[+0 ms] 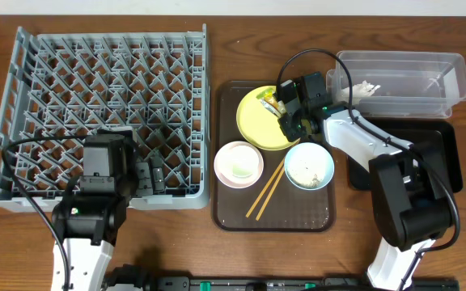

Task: Sort waste into correct bins and load items into the dishwasher rack
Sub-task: 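Grasp the snack wrapper on the yellow plate with the right gripper, then drop the snack wrapper into the clear plastic bin, then grasp the rim of the light-blue rice bowl with the right gripper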

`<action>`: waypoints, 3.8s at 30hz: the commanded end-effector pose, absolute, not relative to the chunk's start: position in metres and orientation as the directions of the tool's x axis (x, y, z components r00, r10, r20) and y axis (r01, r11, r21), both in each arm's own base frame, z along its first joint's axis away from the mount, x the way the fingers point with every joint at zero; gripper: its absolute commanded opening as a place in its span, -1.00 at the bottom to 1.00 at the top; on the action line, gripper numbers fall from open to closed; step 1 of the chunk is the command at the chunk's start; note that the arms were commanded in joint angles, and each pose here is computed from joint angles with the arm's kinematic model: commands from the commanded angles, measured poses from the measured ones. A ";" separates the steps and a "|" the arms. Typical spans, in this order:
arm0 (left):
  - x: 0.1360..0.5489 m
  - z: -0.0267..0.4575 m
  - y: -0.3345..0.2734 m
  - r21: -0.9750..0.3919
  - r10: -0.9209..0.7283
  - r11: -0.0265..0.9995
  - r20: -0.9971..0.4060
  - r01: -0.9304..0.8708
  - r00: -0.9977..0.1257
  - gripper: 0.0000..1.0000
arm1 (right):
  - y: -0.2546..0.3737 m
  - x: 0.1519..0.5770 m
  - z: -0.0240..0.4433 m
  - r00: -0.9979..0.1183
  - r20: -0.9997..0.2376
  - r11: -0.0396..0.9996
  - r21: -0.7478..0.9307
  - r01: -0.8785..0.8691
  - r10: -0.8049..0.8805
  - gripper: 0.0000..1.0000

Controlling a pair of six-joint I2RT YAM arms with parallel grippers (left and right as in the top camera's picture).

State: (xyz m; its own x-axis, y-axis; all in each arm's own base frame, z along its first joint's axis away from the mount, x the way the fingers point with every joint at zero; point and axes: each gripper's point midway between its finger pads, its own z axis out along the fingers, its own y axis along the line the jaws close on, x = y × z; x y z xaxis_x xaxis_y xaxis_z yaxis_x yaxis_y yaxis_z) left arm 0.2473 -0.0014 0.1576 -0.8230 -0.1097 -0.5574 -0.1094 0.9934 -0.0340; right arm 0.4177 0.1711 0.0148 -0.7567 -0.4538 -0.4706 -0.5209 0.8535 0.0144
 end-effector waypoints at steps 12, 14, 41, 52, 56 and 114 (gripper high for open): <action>0.251 0.164 0.000 -0.038 -0.122 0.992 -0.566 -0.123 -0.816 0.89 | 0.089 0.464 0.168 -0.621 -0.776 0.993 0.061 0.098 0.109 -0.98; 0.251 0.164 0.000 -0.038 -0.122 0.992 -0.566 -0.123 -0.816 0.89 | 0.058 0.466 0.183 -0.544 -0.782 0.945 0.178 0.274 0.305 -0.98; 0.252 0.164 0.000 -0.038 -0.122 0.992 -0.566 -0.123 -0.815 0.89 | 0.018 0.482 0.182 -0.557 -0.743 0.928 0.311 0.205 0.372 0.40; 0.252 0.164 0.000 -0.037 -0.122 0.992 -0.566 -0.123 -0.815 0.89 | 0.107 0.404 0.164 -0.794 -0.608 0.943 0.255 -0.213 -0.015 0.49; 0.252 0.164 0.000 -0.038 -0.122 0.992 -0.566 -0.123 -0.816 0.89 | 0.127 0.369 0.144 -0.868 -0.489 0.936 0.259 -0.240 -0.086 0.44; 0.252 0.163 0.000 -0.037 -0.122 0.992 -0.563 -0.123 -0.817 0.89 | 0.179 0.258 0.026 -0.903 -0.310 0.940 0.073 -0.334 -0.296 -0.97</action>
State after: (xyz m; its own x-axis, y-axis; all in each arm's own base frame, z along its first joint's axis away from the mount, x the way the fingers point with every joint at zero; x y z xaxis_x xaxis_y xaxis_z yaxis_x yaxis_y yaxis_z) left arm 0.2478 -0.0015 0.1549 -0.8295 -0.1094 -0.5476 -0.1096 0.9934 -0.0325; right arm 0.2616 0.1752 0.0264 -0.9057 -0.2906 -0.3087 -0.3252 0.9433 0.0662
